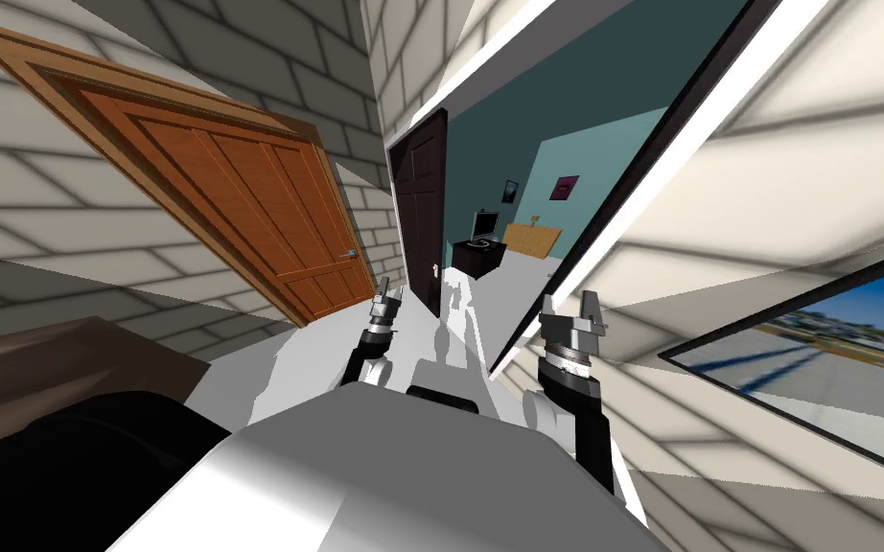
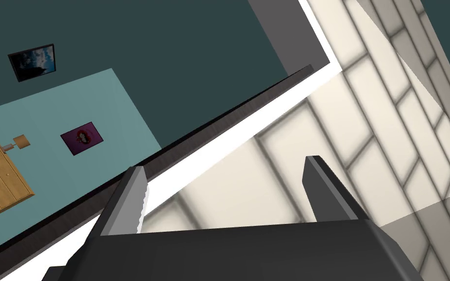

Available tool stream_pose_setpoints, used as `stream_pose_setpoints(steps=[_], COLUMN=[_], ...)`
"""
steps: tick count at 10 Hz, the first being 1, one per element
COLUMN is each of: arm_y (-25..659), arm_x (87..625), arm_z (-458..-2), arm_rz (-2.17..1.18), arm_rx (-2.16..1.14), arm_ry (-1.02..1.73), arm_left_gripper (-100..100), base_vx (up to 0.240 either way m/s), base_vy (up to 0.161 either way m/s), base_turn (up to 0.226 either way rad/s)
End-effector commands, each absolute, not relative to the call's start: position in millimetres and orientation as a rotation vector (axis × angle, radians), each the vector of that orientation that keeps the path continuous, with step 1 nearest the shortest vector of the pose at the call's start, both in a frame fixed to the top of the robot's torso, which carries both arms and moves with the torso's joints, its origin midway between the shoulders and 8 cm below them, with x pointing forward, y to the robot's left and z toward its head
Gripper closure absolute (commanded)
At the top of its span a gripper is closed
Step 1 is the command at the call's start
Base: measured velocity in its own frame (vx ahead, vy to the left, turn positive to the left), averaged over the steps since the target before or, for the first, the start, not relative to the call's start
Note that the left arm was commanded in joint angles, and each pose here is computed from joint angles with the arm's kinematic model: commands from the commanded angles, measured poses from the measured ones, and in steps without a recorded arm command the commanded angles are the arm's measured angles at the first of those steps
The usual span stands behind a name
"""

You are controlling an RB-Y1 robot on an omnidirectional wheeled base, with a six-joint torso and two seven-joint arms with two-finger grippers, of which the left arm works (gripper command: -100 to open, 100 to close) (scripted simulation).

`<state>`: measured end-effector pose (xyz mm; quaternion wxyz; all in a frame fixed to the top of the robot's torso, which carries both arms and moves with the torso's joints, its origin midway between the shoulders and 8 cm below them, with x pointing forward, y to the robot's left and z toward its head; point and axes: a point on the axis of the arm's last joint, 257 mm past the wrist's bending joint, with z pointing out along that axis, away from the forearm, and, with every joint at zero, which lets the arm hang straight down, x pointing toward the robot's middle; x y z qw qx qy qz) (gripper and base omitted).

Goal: Push the door open

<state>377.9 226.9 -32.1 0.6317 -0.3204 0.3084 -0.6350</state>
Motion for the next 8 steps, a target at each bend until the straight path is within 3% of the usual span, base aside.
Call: stream_pose_setpoints(steps=[1, 8], arm_y=[218, 181], arm_x=[383, 398], arm_z=[-47, -103], arm_rz=[-1.468, -1.52], arm_rx=[-0.75, -0.807], arm_ry=[0.733, 0.846], arm_left_gripper=[-100, -100], base_vx=[0.158, 0.165], base_vy=[0.07, 0.097], base_turn=[-0.05, -0.038])
